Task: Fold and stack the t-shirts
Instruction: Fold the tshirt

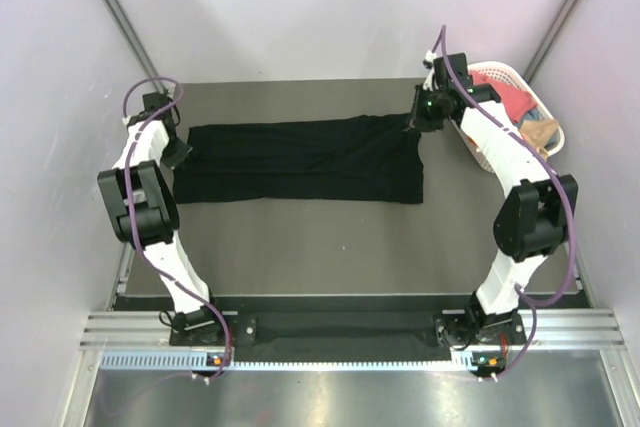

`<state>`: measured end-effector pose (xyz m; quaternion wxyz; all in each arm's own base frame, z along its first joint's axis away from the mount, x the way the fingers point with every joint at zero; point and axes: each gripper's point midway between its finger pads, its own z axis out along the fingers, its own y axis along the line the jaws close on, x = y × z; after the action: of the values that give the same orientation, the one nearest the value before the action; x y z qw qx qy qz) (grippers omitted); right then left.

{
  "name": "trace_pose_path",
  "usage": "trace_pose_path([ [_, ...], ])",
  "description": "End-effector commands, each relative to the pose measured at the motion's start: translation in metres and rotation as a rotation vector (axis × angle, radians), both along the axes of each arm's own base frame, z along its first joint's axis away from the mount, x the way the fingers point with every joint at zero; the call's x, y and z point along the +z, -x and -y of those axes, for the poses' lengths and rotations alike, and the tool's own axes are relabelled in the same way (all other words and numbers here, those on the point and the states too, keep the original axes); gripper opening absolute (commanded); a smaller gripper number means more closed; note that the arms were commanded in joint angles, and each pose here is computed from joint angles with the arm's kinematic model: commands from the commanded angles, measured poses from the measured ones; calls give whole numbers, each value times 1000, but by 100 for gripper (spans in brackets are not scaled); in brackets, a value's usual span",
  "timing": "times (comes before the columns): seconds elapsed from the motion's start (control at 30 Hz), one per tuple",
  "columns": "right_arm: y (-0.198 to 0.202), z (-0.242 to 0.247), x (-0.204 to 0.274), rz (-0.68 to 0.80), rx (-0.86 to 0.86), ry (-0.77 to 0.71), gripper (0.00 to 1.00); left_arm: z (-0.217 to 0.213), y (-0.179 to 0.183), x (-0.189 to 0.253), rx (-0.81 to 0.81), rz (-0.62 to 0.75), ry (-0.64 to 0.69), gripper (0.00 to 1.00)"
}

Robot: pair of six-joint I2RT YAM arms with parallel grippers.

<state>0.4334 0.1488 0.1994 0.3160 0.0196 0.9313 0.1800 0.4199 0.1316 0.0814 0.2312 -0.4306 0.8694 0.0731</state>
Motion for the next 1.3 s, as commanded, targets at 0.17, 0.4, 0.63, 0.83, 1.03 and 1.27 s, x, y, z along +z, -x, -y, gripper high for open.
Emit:
trace_pose_path([
  [0.17, -45, 6, 4, 38, -17, 0, 0, 3, -33, -4, -27, 11, -30, 0],
  [0.4, -68, 12, -2, 34, -37, -3, 0, 1, -54, -5, -38, 20, -44, 0],
  [0.63, -87, 9, -14, 15, -47, -29, 0, 4, -63, -12, -35, 27, -30, 0],
  [0.83, -100, 4, -25, 10, -48, -59, 0, 7, -73, -19, -45, 26, -26, 0],
  [1.03, -109, 8, -32, 11, -66, -66, 0, 7, -81, -21, -44, 32, -24, 0],
  [1.27, -121, 11, -45, 9, -82, -91, 1, 9, -90, -29, -50, 28, -10, 0],
])
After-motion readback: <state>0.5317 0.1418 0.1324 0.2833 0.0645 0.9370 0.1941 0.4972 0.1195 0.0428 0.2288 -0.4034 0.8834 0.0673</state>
